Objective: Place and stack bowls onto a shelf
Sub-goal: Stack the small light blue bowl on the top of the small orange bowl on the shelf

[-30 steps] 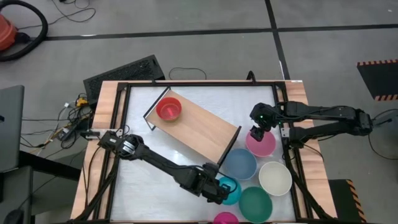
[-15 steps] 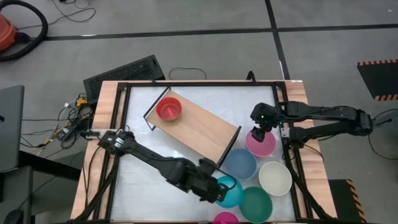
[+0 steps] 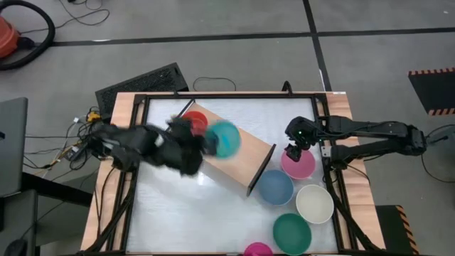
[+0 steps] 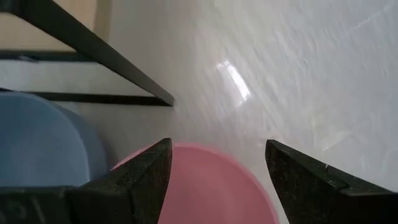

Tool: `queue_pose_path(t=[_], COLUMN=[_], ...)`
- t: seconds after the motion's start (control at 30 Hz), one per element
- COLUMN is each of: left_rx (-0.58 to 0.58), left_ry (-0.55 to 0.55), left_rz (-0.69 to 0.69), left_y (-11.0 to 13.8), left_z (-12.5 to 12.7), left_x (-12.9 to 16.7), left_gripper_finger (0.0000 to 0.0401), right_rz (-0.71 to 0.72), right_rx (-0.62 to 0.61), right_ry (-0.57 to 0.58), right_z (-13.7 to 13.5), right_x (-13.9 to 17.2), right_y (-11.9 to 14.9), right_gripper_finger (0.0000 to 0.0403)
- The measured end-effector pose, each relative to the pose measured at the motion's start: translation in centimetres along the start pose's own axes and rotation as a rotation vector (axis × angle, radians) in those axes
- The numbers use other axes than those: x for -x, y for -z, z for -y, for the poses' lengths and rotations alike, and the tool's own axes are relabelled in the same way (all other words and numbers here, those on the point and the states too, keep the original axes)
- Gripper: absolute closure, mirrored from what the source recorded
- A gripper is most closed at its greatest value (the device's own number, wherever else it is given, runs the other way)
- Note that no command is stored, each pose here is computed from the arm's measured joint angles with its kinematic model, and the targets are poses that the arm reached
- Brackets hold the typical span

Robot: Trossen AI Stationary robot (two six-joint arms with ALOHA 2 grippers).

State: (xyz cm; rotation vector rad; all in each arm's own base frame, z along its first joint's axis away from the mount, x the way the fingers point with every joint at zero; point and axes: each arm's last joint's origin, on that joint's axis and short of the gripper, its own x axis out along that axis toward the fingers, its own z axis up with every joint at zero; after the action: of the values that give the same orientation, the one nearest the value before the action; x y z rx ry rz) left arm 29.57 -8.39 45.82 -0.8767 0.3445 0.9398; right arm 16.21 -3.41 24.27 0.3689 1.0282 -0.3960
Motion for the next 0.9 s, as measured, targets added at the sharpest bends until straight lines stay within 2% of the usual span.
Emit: queue_pose_path(t=[0.07,0.13,0.23,0.33,0.47,0.63,0.9], left_rx=[0.034,0.01,-0.031,-0.1,-0.131,-0.103,-0.039], left_ry=[-0.014,-0.039,-0.097,-0.166,-0.264,-0.351,-0.353], left_rz=[0.049,0.058,0.019,-0.059,-0.147,-0.204,-0.239], left_y=[-2.2,-4.4,-7.0,-8.5,-9.7,-10.1,-9.5], left_z=[-0.8,-1.5,-2.6,-3.7,-5.9,-9.2,-12.3], left_x=[-0.2,-0.7,-2.3,-4.5,-6.9,-7.6,-8.0], left_gripper_finger=[0.0401,0.0401,0.0401,0.0401,0.0401,0.0401,0.0401], right_rz=[0.006,0.011,0.013,0.017,0.019,0.022,0.027], right_rx=[0.016,0.03,0.043,0.032,0.009,-0.016,-0.026], right_ry=[-0.002,-0.003,-0.002,0.005,0.015,0.033,0.055], right_z=[0.0,0.0,0.0,0.1,0.5,1.1,1.8], right_x=[0.0,0.0,0.0,0.0,0.0,0.0,0.0], right_y=[-0.1,-0.1,-0.1,-0.2,-0.3,-0.5,-0.6], right_gripper_finger=[0.0117,0.0117,0.0117,0.0117,0.0117,0.0117,0.0117])
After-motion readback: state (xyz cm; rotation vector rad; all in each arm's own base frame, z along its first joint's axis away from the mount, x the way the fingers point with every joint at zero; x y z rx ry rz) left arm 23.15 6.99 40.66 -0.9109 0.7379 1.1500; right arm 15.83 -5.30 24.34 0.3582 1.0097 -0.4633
